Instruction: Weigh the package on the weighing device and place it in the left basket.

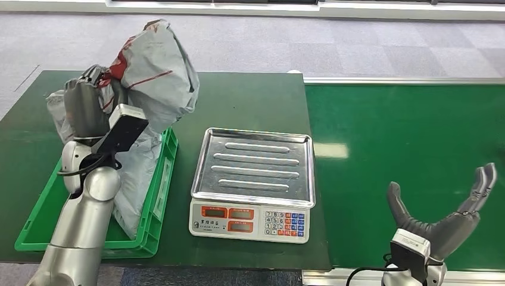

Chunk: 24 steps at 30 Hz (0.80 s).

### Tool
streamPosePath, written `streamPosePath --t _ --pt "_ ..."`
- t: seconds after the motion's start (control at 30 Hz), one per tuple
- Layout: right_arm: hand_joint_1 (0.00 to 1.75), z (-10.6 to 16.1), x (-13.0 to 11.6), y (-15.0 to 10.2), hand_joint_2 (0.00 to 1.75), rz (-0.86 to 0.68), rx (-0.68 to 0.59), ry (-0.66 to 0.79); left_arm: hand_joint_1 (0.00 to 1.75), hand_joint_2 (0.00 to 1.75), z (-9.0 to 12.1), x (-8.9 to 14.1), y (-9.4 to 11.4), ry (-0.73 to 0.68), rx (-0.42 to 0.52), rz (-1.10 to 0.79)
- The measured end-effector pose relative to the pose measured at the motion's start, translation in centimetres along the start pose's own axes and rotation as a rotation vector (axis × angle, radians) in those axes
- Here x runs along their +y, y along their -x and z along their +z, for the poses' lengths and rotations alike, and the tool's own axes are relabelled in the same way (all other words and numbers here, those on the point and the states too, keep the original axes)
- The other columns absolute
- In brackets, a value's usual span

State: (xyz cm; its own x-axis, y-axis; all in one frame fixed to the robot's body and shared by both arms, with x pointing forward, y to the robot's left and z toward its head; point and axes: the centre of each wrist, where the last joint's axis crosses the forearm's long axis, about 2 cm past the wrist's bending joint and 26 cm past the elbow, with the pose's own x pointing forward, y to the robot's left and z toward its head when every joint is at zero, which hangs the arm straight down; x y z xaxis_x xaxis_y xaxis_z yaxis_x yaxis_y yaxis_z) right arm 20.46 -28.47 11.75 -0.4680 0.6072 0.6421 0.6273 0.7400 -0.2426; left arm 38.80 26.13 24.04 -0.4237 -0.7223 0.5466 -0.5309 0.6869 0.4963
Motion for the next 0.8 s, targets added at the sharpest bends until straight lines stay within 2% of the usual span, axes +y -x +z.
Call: streamPosePath --t 0.03,0.13,0.17,0.27,0.33,0.43,0.63,0.8 --pt "0.00 0.0 -0.2 -0.1 1.75 0.002 -0.001 0.000 1.66 1.75 1.2 0.5 0.9 -0.005 0.024 -0.016" --pt "0.00 0.1 -0.6 -0.3 1.75 0.009 -0.003 -0.001 0.99 1.75 5.1 2.0 2.9 -0.008 0.105 -0.063" --pt "0.00 0.2 -0.7 -0.4 1.75 0.010 -0.002 -0.001 0.60 1.75 6.3 2.4 3.5 -0.005 0.132 -0.078" --pt "0.00 0.3 -0.9 -0.5 1.75 0.009 0.002 0.000 0.00 1.75 9.2 3.6 4.5 0.009 0.198 -0.112" --pt "0.00 0.3 -0.9 -0.5 1.75 0.008 0.003 0.002 0.00 1.75 10.5 4.1 5.0 0.028 0.226 -0.120" --pt "0.00 0.2 -0.8 -0.6 1.75 0.004 0.003 0.003 0.00 1.75 11.4 4.5 5.2 0.058 0.242 -0.117" --pt "0.00 -0.1 -0.5 -0.6 1.75 -0.006 -0.003 0.003 0.00 1.75 11.5 4.5 5.2 0.063 0.239 -0.125" --pt "0.00 -0.5 -0.2 -0.5 1.75 -0.012 -0.004 -0.002 0.00 1.75 11.6 4.8 5.4 -0.008 0.249 -0.112"
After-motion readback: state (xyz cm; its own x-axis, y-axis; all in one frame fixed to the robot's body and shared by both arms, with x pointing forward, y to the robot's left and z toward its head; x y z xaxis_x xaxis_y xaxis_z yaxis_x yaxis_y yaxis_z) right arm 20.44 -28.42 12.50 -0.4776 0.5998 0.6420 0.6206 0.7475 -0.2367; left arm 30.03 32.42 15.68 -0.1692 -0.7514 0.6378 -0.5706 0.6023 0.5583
